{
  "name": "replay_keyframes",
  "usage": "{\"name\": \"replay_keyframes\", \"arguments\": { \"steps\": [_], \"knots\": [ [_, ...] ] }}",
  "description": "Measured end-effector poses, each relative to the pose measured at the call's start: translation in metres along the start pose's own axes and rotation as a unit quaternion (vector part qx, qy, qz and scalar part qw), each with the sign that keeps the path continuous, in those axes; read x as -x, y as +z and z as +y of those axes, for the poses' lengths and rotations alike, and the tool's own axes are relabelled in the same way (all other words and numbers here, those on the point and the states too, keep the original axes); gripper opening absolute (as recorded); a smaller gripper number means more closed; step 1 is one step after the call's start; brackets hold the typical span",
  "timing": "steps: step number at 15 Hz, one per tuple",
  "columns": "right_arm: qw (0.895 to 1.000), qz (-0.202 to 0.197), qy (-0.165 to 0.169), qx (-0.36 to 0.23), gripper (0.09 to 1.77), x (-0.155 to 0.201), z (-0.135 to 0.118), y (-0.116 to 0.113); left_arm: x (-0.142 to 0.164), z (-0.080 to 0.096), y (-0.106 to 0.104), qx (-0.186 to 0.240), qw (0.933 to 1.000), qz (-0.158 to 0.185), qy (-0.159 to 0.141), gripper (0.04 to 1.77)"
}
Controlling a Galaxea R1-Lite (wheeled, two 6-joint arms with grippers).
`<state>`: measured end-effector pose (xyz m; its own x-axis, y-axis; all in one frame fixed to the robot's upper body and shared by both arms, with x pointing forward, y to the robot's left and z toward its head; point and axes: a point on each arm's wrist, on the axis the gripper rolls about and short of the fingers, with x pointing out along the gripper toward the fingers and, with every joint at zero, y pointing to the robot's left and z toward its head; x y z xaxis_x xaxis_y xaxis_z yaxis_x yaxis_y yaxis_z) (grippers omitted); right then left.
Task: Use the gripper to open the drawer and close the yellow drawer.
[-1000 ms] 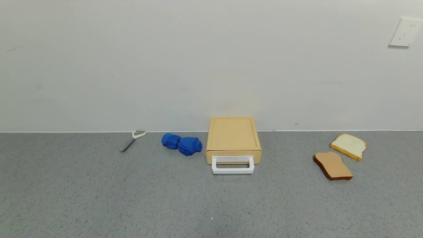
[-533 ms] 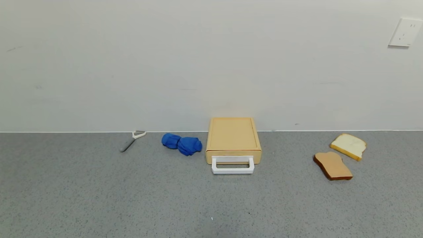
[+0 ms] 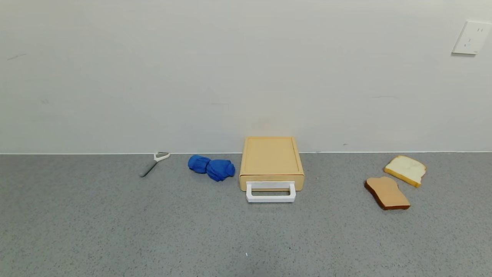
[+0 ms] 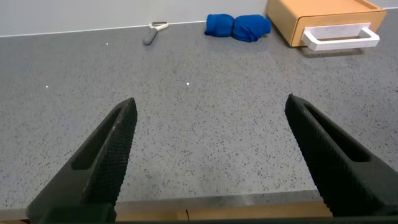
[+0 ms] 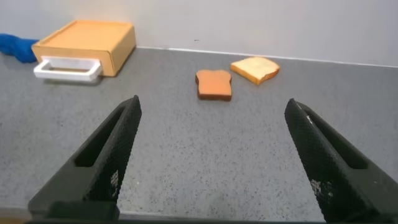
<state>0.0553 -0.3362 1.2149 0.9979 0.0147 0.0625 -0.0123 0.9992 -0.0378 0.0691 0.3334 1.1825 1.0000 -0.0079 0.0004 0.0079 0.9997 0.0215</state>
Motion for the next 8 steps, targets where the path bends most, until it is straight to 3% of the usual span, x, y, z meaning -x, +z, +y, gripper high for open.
{"name": "replay_keyframes", "arguments": {
  "steps": [4,8],
  "knots": [
    [1.000,0.026,-0.001,0.007,1.70,-0.010,0.001,-0.028,0.000,0.000,0.000,0.000,1.0000,0.000,0.000,1.72],
    [0.999,0.035,-0.001,0.003,1.70,-0.012,0.001,-0.034,0.000,0.000,0.000,0.000,1.0000,0.000,-0.001,1.72]
  ]
}}
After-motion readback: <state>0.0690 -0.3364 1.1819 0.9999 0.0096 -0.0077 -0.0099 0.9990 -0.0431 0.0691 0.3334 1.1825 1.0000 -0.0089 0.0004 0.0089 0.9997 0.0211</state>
